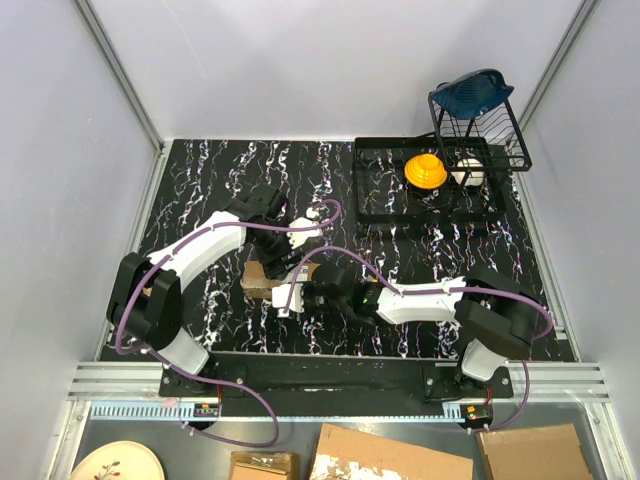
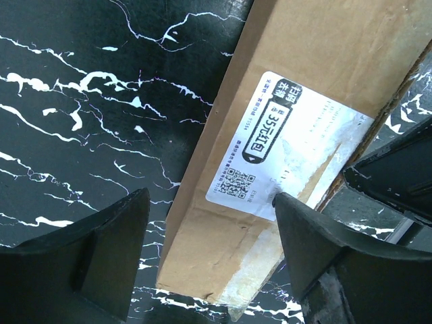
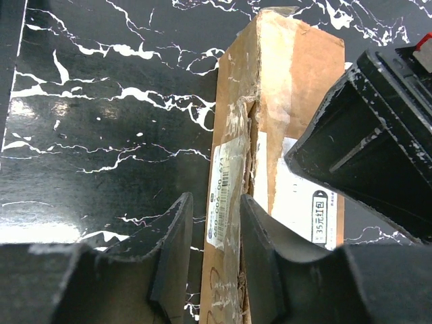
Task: Unpack the express box
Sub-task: Adjust the express box at the center of the board.
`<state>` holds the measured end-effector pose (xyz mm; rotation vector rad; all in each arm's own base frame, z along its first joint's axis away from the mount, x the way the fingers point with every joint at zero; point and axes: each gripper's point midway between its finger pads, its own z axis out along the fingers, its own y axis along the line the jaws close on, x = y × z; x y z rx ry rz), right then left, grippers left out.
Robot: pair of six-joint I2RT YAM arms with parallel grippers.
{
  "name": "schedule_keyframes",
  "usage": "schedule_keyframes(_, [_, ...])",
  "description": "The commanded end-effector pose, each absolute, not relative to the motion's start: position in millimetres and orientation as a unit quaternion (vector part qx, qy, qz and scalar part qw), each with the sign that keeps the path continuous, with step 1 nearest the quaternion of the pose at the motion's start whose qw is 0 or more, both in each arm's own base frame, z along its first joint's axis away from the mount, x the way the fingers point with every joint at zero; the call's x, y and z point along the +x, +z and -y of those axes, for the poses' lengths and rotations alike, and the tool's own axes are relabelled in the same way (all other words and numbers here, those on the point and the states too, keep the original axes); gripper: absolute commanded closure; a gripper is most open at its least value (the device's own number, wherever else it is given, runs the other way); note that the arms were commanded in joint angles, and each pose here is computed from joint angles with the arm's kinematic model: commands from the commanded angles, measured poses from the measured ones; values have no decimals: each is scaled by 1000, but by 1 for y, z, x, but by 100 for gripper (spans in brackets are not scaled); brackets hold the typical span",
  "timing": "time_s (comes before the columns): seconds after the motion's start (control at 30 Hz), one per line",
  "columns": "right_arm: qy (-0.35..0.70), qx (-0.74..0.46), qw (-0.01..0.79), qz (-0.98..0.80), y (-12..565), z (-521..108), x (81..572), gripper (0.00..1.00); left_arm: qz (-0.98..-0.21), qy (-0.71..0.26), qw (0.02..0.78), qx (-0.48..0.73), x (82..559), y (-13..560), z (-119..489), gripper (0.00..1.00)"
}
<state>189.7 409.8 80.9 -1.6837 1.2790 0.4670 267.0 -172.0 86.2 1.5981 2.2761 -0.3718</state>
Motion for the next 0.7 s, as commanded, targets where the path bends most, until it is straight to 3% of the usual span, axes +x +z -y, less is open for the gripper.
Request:
schedule_keyframes(0.0, [224, -685, 429, -544, 68, -405, 175, 61, -795, -132, 173, 566, 267, 89, 169, 23])
schedule_keyframes(0.3, [233, -682, 401, -566, 51, -401, 165, 64, -796, -130, 177, 564, 271, 91, 168, 23])
schedule_keyframes(0.67, [195, -690, 413, -561, 40, -417, 194, 69, -796, -133, 178, 563, 270, 92, 168, 23])
